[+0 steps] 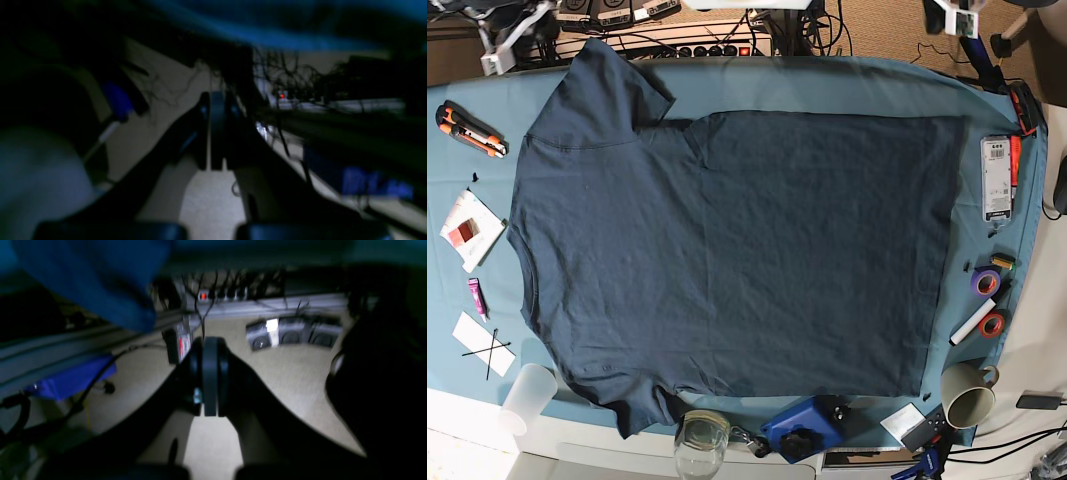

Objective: Fold the T-shirt properly
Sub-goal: 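Move both grippers down toward the shirt's shoulder and hem corners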

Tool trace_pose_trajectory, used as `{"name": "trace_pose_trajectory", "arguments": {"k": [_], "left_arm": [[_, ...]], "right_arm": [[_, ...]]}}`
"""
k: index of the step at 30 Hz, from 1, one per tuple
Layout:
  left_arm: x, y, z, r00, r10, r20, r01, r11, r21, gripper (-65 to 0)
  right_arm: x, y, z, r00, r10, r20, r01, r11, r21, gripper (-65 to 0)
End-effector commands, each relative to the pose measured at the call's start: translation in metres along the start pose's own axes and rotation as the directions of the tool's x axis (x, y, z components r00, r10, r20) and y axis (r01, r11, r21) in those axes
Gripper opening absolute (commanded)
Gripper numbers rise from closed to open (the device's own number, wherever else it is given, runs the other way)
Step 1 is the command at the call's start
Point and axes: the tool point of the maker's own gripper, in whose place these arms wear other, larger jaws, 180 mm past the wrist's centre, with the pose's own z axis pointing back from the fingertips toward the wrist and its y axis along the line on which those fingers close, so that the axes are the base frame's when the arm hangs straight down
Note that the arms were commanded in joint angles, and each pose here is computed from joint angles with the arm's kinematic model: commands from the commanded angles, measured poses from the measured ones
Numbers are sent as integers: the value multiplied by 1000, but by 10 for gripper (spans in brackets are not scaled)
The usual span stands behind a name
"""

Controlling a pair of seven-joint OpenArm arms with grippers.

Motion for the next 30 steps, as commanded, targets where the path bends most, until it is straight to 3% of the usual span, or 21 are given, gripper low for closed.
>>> {"name": "trace_pose_trajectory", "arguments": {"k": [1,6,9,11,18,24,30], "left_arm": [[10,1,6,1000,-6,29,6,1000,6,-650],[19,1,7,999,-9,52,8,1000,11,-650],[18,1,7,999,-7,51,7,1000,12,-650],[19,1,7,999,-7,52,6,1000,12,-650],[20,1,7,998,-7,55,6,1000,11,-650],[20,1,6,998,-8,58,7,1000,11,-650],[21,1,6,998,-8,58,7,1000,11,-650]], "right_arm": [[9,-1,7,999,21,29,-21,1000,3,-650],[18,8,10,990,121,66,-125,990,59,-650],[20,15,9,991,97,89,-104,991,84,-405],[17,20,8,993,69,93,-79,991,108,-298],[25,39,-10,982,-75,171,42,981,190,-291],[35,26,-33,971,-158,181,117,969,217,-291],[36,34,-38,955,-247,163,187,931,313,-292]]}}
